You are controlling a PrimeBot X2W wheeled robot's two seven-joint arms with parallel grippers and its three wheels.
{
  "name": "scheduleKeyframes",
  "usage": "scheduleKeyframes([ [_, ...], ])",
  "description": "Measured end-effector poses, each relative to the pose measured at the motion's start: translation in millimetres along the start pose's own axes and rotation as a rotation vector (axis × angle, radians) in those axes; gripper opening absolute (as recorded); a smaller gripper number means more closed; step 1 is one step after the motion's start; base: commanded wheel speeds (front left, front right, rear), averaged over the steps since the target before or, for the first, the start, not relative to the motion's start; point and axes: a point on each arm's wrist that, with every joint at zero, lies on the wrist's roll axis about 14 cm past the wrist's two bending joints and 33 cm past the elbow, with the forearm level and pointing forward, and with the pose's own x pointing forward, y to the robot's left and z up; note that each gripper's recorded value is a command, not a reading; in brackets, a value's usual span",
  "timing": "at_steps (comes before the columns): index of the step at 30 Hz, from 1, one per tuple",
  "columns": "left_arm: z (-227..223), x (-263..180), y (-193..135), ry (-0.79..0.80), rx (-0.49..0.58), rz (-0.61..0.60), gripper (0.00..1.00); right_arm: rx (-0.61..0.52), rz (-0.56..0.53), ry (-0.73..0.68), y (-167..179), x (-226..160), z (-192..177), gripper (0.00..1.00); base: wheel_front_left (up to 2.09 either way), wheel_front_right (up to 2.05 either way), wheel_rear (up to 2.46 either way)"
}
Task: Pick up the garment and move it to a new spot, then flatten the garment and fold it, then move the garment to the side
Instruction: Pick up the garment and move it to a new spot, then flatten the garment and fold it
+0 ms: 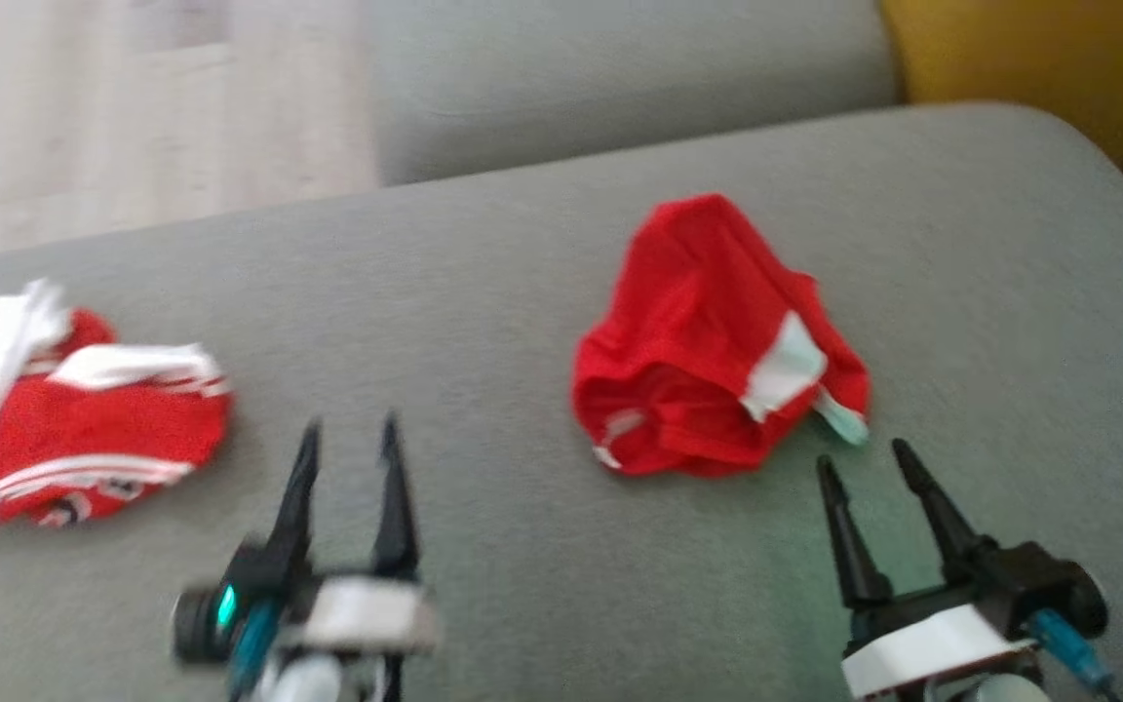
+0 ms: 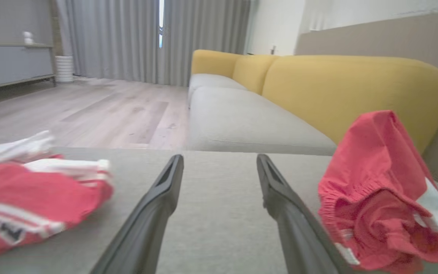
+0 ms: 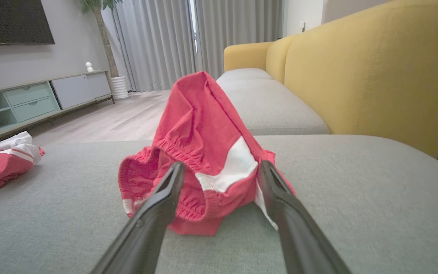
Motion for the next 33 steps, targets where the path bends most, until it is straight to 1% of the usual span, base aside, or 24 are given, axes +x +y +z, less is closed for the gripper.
scheduleKeyframes([
  [3,1.5,-38.0,33.7,-0.018,-0.021,0.123,1.0,-0.004,0.022,-0.023,4.8,7.5,7.1,1.0,0.0,0.0,0.0],
  [5,10.1,-57.1,45.0,-0.053,-0.012,0.16,1.0,-0.005,0.029,-0.036,7.7,9.7,10.7,1.0,0.0,0.0,0.0],
  [8,25.0,-78.4,54.0,-0.109,-0.007,0.2,1.0,-0.002,0.027,-0.029,9.0,2.7,7.5,1.0,0.0,0.0,0.0],
  [10,25.5,-92.8,58.1,-0.116,0.001,0.216,1.0,0.003,0.027,-0.01,10.2,-4.8,0.8,1.0,0.0,0.0,0.0],
  [14,-1.2,-120.1,56.2,-0.035,0.013,0.219,1.0,0.01,0.027,0.03,13.0,-19.4,-13.2,1.0,0.0,0.0,0.0],
  [16,-8.6,-125.9,54.3,-0.011,0.024,0.211,1.0,0.013,0.028,0.033,14.2,-22.1,-14.5,1.0,0.0,0.0,0.0],
  [20,-7.5,-123.2,51.0,-0.014,0.043,0.19,1.0,0.015,0.019,0.029,12.6,-24.6,-13.8,1.0,0.0,0.0,0.0],
  [33,-7.5,-122.6,54.6,-0.014,0.045,0.208,1.0,0.015,0.023,0.03,13.6,-23.6,-13.8,1.0,0.0,0.0,0.0],
])
